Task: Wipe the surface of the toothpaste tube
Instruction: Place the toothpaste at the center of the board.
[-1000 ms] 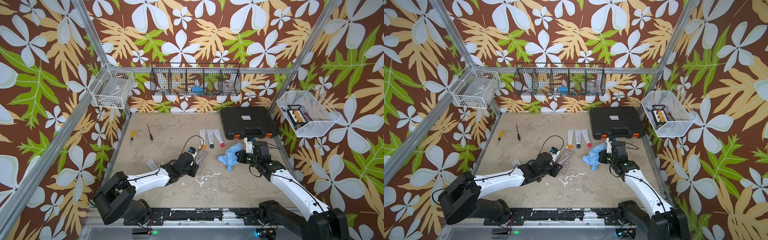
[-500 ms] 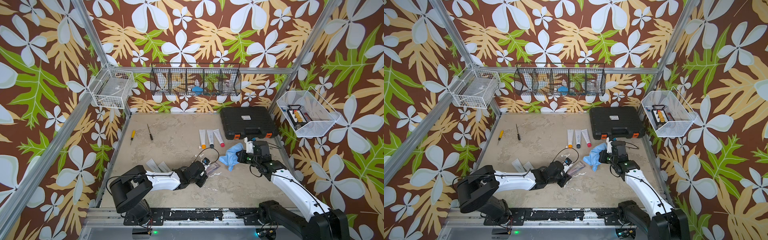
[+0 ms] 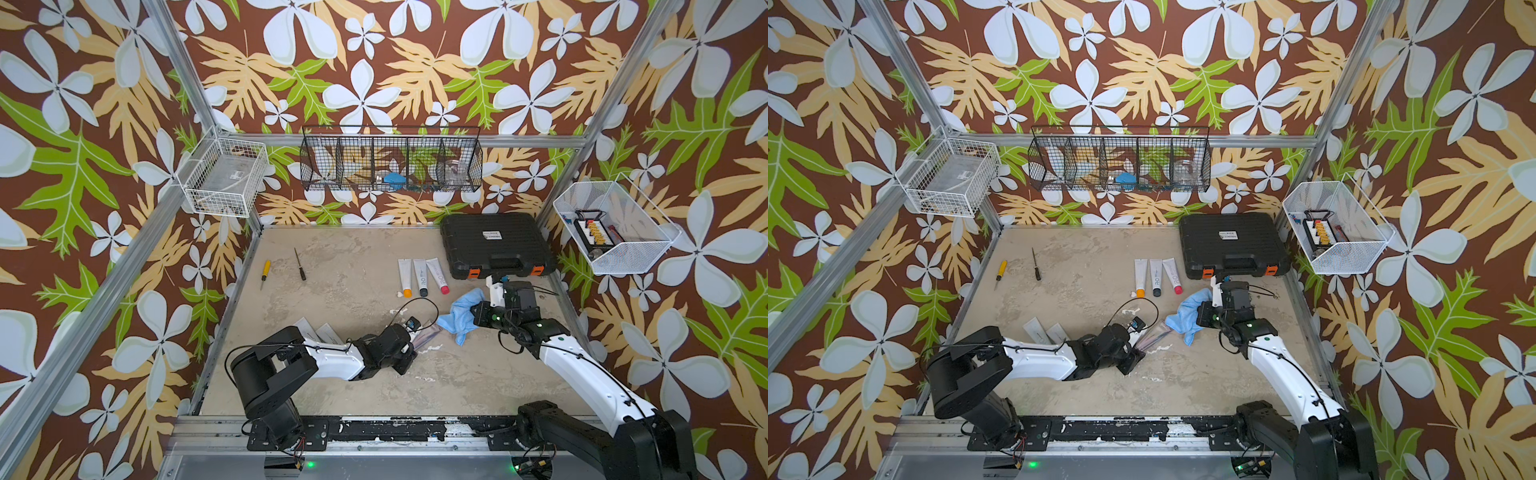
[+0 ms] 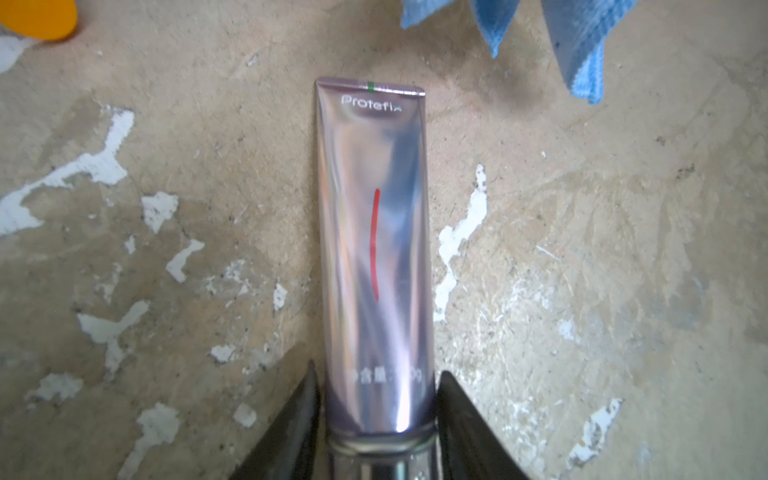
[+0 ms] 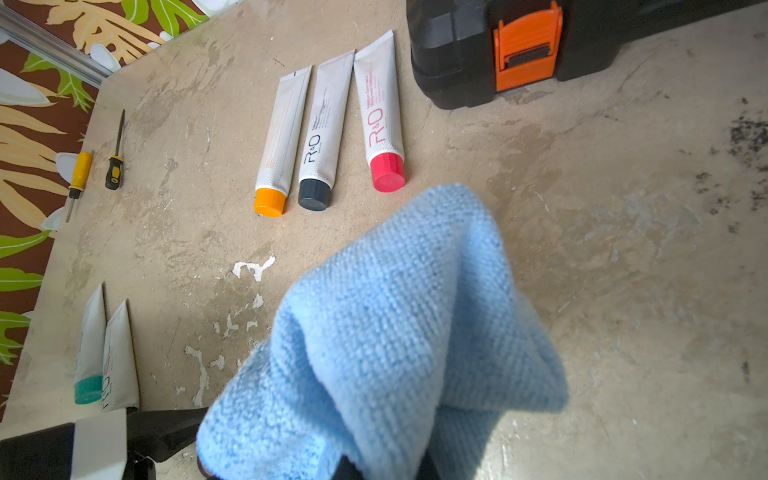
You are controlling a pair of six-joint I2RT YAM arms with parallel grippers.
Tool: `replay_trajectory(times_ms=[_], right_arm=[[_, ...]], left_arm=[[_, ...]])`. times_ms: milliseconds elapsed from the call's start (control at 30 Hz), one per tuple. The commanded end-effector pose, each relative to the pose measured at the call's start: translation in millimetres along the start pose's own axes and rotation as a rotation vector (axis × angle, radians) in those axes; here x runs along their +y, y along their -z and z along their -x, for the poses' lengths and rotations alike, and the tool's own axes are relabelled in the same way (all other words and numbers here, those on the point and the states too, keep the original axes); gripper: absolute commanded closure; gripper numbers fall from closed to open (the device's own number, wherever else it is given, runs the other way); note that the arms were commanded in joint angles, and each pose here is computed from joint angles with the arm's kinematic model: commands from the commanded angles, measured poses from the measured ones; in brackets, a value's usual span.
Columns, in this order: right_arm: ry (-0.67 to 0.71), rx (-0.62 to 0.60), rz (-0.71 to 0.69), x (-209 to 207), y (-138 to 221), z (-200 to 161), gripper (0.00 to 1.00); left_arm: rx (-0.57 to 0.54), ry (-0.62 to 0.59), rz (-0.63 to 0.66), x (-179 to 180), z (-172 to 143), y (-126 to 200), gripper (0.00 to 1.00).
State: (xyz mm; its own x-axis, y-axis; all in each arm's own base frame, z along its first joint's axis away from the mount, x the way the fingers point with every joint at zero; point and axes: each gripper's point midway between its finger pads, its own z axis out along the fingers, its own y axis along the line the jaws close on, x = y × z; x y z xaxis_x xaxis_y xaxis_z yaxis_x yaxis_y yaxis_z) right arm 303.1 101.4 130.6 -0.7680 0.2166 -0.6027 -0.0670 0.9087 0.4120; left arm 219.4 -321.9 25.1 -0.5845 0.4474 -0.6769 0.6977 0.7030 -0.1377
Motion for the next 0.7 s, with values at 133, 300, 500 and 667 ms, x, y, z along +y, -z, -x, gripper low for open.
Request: replay_trajectory(times_ms=[133, 300, 500, 667], right_arm=[[-0.006, 0.001, 0.029, 5, -2, 0, 1.00], [-0.025, 0.025, 0.054, 6, -12, -6, 1.00], [-0.040, 0.063, 0.093, 16, -26, -15, 1.00], [-0.021, 0.117, 0.106, 31, -41, -31, 1.00]], left_arm=[[0.013, -0.031, -0.010, 0, -8, 7, 0.46], [0.008, -0.040, -0.023, -1, -9, 5, 0.62], [0.001, -0.041, -0.019, 0, -6, 2, 0.72], [0.000, -0.041, -0.035, -2, -6, 1, 0.74]])
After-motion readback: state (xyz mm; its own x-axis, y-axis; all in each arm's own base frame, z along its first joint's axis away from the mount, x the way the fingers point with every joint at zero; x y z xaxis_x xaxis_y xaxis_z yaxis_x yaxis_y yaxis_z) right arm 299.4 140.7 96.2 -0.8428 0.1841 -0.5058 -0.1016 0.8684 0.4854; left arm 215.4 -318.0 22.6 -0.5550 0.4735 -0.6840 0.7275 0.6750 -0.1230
